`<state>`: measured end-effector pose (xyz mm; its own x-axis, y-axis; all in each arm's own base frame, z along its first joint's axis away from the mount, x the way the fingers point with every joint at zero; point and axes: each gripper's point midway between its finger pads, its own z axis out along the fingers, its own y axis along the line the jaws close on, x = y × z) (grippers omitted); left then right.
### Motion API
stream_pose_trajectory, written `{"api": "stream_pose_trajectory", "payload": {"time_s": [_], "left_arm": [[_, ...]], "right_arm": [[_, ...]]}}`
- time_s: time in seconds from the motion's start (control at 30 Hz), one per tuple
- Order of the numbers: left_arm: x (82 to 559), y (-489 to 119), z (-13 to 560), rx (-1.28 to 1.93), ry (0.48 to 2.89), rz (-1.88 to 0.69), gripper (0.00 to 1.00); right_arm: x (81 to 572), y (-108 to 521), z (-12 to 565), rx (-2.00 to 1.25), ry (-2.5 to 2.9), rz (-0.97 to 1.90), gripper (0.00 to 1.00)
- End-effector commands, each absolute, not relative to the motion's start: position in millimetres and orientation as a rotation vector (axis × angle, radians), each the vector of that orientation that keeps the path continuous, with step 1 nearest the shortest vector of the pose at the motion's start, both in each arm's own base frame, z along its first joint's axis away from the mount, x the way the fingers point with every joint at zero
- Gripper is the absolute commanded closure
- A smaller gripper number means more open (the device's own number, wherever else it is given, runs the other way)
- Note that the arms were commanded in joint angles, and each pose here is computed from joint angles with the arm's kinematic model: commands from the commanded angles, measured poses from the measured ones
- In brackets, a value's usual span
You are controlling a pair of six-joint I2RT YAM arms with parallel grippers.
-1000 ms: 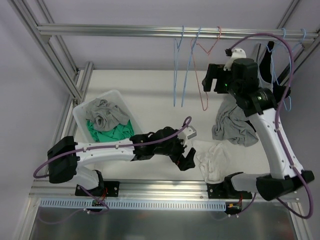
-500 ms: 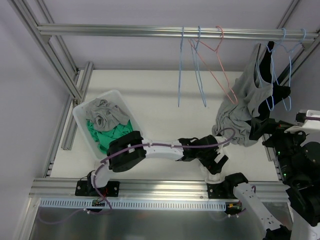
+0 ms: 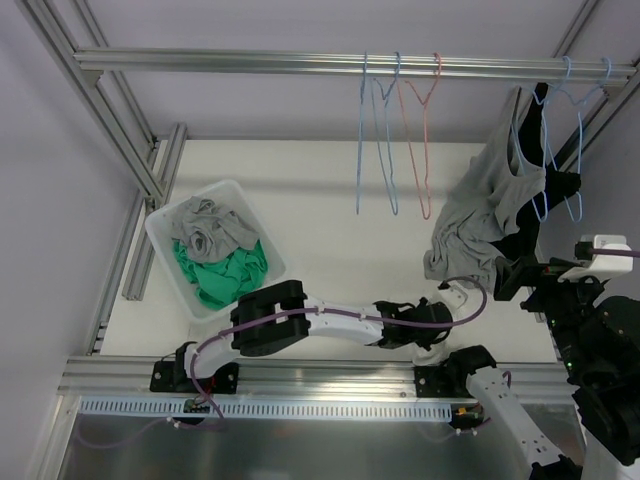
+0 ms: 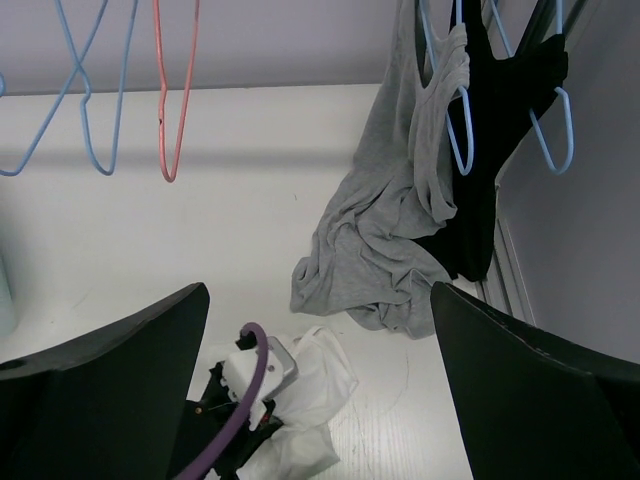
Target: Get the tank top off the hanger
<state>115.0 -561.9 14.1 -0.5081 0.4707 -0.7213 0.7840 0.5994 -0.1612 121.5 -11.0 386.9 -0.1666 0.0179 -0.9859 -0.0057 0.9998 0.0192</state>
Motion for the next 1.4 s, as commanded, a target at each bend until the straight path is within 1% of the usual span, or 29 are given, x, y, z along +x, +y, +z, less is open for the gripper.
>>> {"api": "stream_pose_trajectory", "payload": {"time_s": [0.0,0.03,0.07,0.1,0.13,0.17,0.23,0.27,0.33,0.37,0.43,0.47,0.53,0.67,0.77,0.87,0.97,1.1,1.13,1.2,1.3,1.37], "left_arm": [[123.1,-459.4,-48.8,0.967,2.38,-0.196,1.0],[127.8,-437.2,-52.7,0.94,2.389,-0.128,1.0],[132.3,-433.9,-30.3,0.871,2.376,-0.157,1.0],[134.0,-412.5,-31.6,0.854,2.38,-0.107,1.0],[142.7,-404.1,-18.7,0.797,2.356,-0.091,1.0],[147.4,-400.4,12.5,0.747,2.318,-0.129,1.0],[153.9,-380.8,36.7,0.703,2.275,-0.104,1.0],[161.7,-370.4,71.0,0.648,2.221,-0.106,1.0],[170.1,-357.6,101.8,0.593,2.181,-0.106,1.0],[180.4,-347.1,129.4,0.516,2.15,-0.123,1.0],[188.6,-328.3,149.1,0.464,2.152,-0.112,1.0],[198.7,-314.9,169.7,0.389,2.133,-0.128,1.0],[206.2,-294.3,185.7,0.328,2.128,-0.112,1.0],[222.5,-252.1,242.8,0.192,2.054,-0.149,1.0],[237.6,-218.1,284.4,0.11,1.971,-0.121,1.0],[253.5,-184.2,306.2,0.03,1.941,-0.087,1.0],[260.8,-154.8,302.1,-0.056,1.95,-0.068,1.0],[264.0,-132.5,262.5,-0.132,2.022,-0.026,1.0],[262.6,-127.1,240.6,-0.154,2.061,-0.001,1.0],[263.8,-123.3,216.0,-0.198,2.12,-0.008,1.0],[254.5,-124.0,165.8,-0.208,2.219,0.019,1.0],[249.5,-123.7,142.7,-0.243,2.264,0.036,1.0]], "right_arm": [[120.0,-11.1,396.5,-0.003,1.688,0.022,0.01],[120.0,-11.1,396.9,-0.002,1.684,0.023,0.01],[120.6,-10.5,396.6,-0.004,1.683,0.026,0.01],[122.4,-9.9,395.0,-0.004,1.684,0.026,0.01],[123.4,-9.4,393.4,-0.008,1.689,0.025,0.0],[124.0,-9.1,392.7,-0.005,1.69,0.027,0.01],[126.8,-7.7,390.6,-0.008,1.692,0.029,0.0],[125.9,-7.3,390.9,-0.007,1.686,0.035,0.0],[127.2,-6.5,390.6,-0.003,1.682,0.041,0.0],[125.6,-6.3,392.0,-0.002,1.671,0.047,0.01],[126.0,-5.8,392.9,0.002,1.661,0.053,0.0],[125.3,-5.8,393.9,0.002,1.654,0.056,0.01],[124.5,-6.9,395.9,0.006,1.645,0.054,0.0],[122.7,-8.7,398.3,0.007,1.635,0.046,0.01],[122.6,-8.8,401.1,0.009,1.625,0.048,0.0],[123.9,-6.5,400.6,0.007,1.627,0.06,0.01],[125.2,-3.5,400.3,-0.001,1.626,0.074,0.0],[134.5,0.1,395.3,-0.008,1.651,0.073,0.0],[138.2,0.9,392.5,-0.004,1.667,0.072,0.0],[149.7,4.2,382.9,0.005,1.733,0.067,0.0],[162.3,13.7,376.2,-0.005,1.776,0.096,0.01],[170.9,19.3,375.4,-0.01,1.772,0.115,0.01]]}}
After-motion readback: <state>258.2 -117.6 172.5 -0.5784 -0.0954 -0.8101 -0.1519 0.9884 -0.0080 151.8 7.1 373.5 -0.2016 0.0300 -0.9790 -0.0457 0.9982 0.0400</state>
